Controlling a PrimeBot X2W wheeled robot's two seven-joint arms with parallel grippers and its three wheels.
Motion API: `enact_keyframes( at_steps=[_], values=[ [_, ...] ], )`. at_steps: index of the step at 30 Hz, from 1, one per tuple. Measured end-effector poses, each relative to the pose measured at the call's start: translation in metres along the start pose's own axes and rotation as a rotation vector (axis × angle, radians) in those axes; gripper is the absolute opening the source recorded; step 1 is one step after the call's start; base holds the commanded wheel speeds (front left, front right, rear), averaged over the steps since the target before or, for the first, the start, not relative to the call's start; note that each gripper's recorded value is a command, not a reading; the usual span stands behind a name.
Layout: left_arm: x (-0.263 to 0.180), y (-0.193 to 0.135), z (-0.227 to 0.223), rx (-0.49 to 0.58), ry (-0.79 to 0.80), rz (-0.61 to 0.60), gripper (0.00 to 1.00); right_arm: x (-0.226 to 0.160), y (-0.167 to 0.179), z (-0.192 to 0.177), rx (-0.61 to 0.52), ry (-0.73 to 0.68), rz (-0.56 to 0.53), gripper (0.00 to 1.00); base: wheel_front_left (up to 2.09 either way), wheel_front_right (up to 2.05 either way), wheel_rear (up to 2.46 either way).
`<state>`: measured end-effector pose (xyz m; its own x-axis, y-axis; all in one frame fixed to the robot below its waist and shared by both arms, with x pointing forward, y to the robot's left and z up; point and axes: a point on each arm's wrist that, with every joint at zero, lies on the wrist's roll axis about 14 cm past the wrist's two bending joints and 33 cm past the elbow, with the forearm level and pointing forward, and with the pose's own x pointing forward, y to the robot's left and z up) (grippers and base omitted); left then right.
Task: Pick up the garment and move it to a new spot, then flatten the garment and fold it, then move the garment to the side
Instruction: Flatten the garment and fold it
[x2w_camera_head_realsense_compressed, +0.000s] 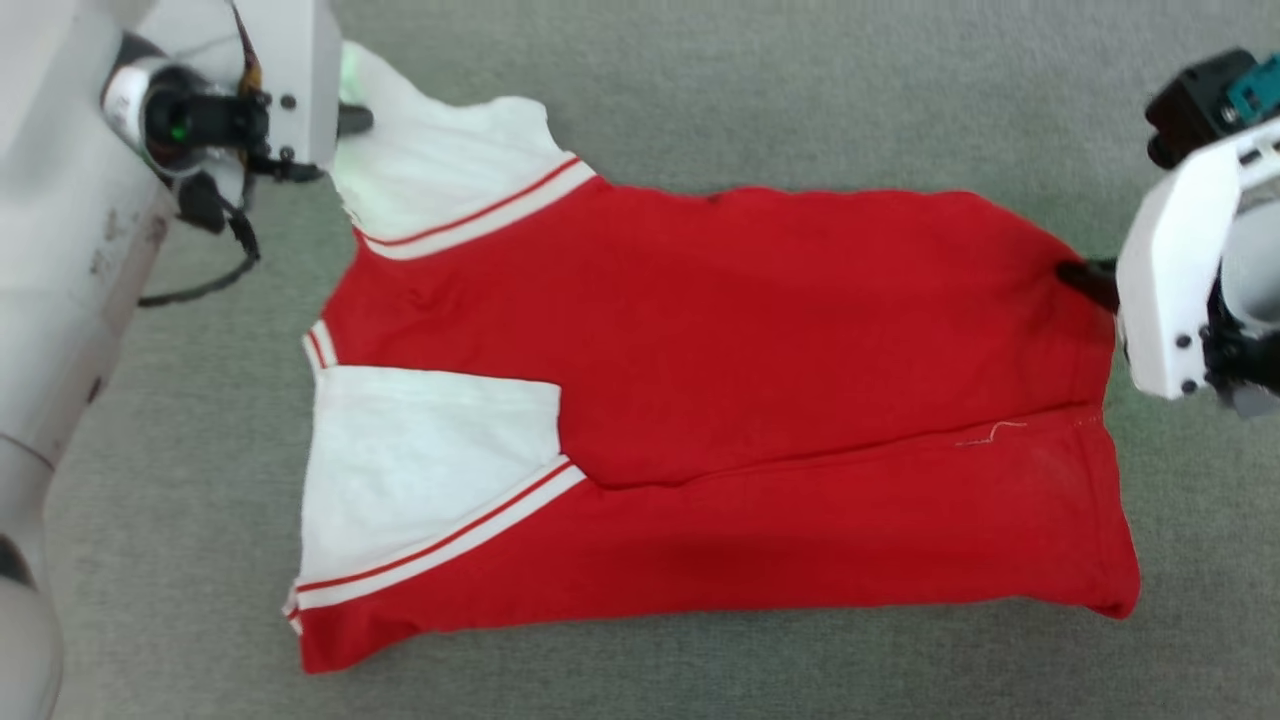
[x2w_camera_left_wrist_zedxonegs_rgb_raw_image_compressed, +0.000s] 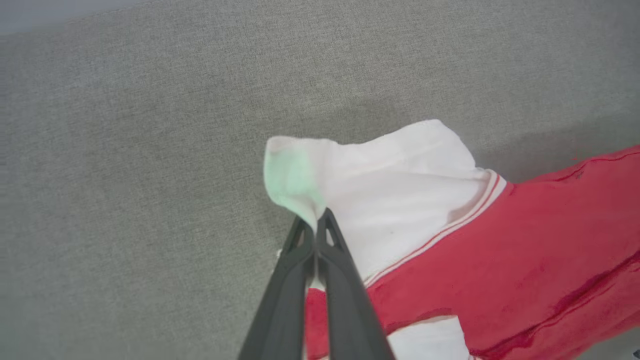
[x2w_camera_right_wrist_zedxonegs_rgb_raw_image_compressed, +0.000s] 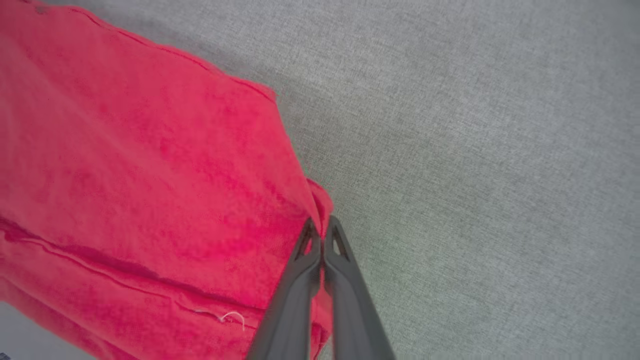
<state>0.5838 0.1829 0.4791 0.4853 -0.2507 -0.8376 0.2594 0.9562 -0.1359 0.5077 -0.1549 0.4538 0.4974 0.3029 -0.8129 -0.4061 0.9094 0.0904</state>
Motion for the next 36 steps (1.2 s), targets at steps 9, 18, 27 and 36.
enact_keyframes(
  at_steps=[9, 18, 27, 36],
  values=[
    [-0.043, 0.002, -0.045, -0.027, 0.086, 0.025, 0.00, -0.024, 0.014, -0.017, -0.017, -0.018, 0.031, 0.00, 0.00, 0.00, 0.00],
    [-0.066, -0.024, -0.122, -0.040, 0.238, -0.005, 0.00, -0.037, 0.030, -0.042, 0.005, -0.003, 0.070, 0.00, 0.00, 0.00, 0.00],
    [-0.063, -0.043, -0.167, -0.065, 0.339, -0.031, 0.10, -0.039, 0.036, -0.066, 0.039, 0.048, 0.089, 0.00, 0.00, 0.00, 0.00],
    [-0.069, -0.041, -0.178, -0.084, 0.375, 0.007, 0.87, -0.043, 0.040, -0.086, 0.059, 0.108, 0.090, 0.26, 0.00, 0.00, 0.00]
  ],
)
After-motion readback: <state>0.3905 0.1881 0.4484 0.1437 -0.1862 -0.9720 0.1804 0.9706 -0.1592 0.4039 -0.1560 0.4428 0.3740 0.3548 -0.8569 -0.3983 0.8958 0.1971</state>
